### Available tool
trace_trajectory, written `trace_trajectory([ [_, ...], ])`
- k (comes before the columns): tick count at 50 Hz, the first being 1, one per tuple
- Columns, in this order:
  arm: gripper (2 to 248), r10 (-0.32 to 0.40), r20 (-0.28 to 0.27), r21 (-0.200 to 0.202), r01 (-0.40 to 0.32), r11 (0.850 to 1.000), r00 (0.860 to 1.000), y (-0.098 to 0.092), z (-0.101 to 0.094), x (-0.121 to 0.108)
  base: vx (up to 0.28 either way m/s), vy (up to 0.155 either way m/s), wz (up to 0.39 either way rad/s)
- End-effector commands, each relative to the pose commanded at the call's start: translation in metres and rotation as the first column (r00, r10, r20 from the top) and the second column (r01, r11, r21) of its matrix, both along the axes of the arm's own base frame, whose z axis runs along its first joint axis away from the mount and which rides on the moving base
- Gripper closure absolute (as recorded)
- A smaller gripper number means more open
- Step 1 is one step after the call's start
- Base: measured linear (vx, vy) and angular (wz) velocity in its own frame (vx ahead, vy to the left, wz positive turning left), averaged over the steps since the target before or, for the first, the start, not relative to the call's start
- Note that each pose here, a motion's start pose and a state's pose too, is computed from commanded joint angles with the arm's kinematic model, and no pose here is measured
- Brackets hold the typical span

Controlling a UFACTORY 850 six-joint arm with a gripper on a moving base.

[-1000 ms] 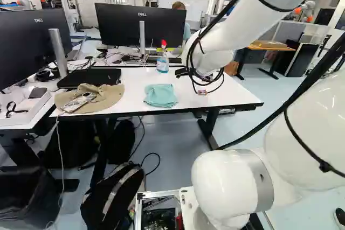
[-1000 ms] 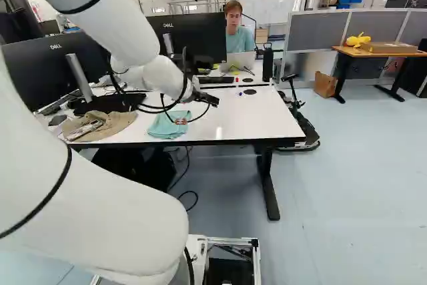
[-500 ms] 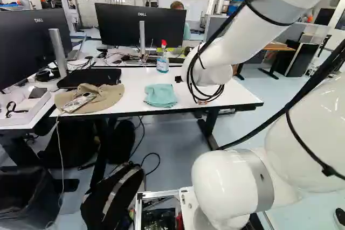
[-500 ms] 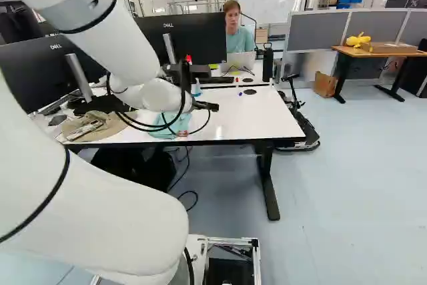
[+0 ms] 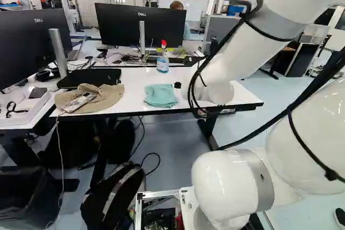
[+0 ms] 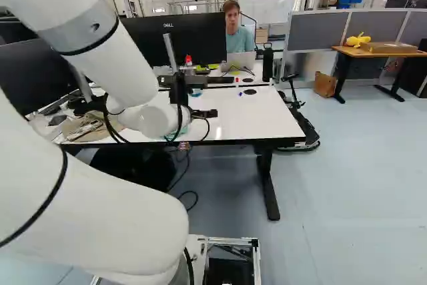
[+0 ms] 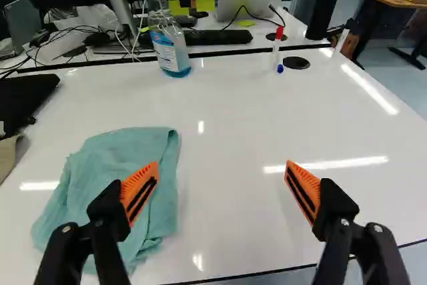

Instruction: Clean the table with the green towel

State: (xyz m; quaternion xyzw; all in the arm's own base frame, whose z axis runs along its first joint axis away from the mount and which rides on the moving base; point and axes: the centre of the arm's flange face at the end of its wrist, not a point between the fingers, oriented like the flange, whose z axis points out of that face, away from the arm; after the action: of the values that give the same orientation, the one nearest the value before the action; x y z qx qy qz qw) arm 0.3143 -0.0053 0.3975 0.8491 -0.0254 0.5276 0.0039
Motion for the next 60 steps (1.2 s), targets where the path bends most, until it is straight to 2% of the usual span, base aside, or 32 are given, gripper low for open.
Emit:
trace_trajectory([
  [30,3,0.032,0.088,-0.019,-0.03,0.999,0.996,0.004,-0.023,-0.03,0.0,0.0,0.0],
  [60,3,0.047,0.125,-0.026,-0.044,0.999,0.991,0.005,-0.032,-0.043,0.0,0.0,0.0],
])
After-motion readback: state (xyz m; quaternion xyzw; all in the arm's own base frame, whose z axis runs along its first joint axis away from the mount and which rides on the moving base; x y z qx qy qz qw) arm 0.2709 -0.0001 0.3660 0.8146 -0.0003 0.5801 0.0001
